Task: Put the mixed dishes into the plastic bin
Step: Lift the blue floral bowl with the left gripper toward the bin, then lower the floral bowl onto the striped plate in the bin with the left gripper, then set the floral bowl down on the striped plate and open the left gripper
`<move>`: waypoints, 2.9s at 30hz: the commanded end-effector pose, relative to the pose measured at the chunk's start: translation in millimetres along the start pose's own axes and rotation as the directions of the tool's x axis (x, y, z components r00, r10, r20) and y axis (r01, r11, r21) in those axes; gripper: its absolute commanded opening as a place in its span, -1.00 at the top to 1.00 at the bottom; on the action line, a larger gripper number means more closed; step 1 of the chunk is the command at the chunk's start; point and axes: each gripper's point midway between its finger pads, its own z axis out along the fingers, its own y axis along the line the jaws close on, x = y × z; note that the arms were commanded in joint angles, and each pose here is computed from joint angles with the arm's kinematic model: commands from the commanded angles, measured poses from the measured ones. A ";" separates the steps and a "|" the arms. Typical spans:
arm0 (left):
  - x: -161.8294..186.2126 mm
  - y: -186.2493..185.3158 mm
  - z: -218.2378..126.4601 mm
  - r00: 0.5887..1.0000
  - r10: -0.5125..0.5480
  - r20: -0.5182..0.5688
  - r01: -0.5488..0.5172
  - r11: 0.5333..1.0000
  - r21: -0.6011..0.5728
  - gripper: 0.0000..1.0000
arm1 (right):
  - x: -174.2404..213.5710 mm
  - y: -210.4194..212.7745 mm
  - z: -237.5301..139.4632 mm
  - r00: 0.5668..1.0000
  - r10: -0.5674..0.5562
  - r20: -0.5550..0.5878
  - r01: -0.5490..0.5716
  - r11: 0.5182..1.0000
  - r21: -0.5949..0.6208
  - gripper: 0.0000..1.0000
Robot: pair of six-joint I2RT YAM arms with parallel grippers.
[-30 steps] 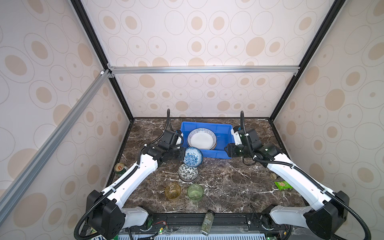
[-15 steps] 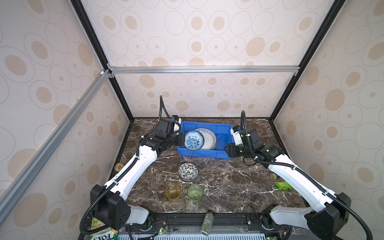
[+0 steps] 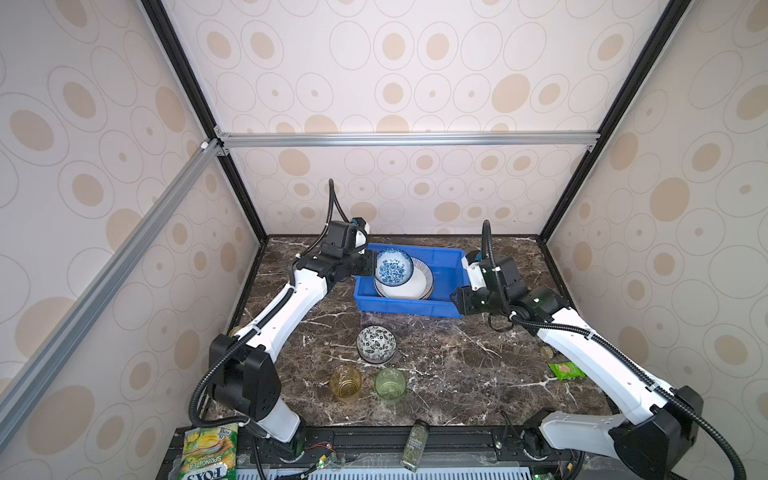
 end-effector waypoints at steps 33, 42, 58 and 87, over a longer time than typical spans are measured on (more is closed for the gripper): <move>-39.7 6.9 105.9 1.000 0.002 0.008 -0.003 0.999 0.035 1.00 | -8.1 9.1 21.3 0.998 -0.018 -0.064 0.017 1.000 -0.006 -0.01; -33.2 15.9 130.2 1.000 -0.010 -0.022 0.011 1.000 0.016 1.00 | -5.3 8.3 28.1 0.996 -0.028 -0.081 0.028 1.000 -0.003 -0.01; -19.6 22.4 155.1 0.998 -0.035 -0.059 0.036 0.999 0.026 1.00 | -0.9 2.9 31.8 0.993 -0.048 -0.105 0.051 0.998 0.025 -0.01; 14.6 32.7 169.9 0.990 -0.058 -0.126 0.061 0.998 0.020 1.00 | -0.8 2.1 34.2 0.993 -0.046 -0.106 0.049 0.998 0.031 -0.01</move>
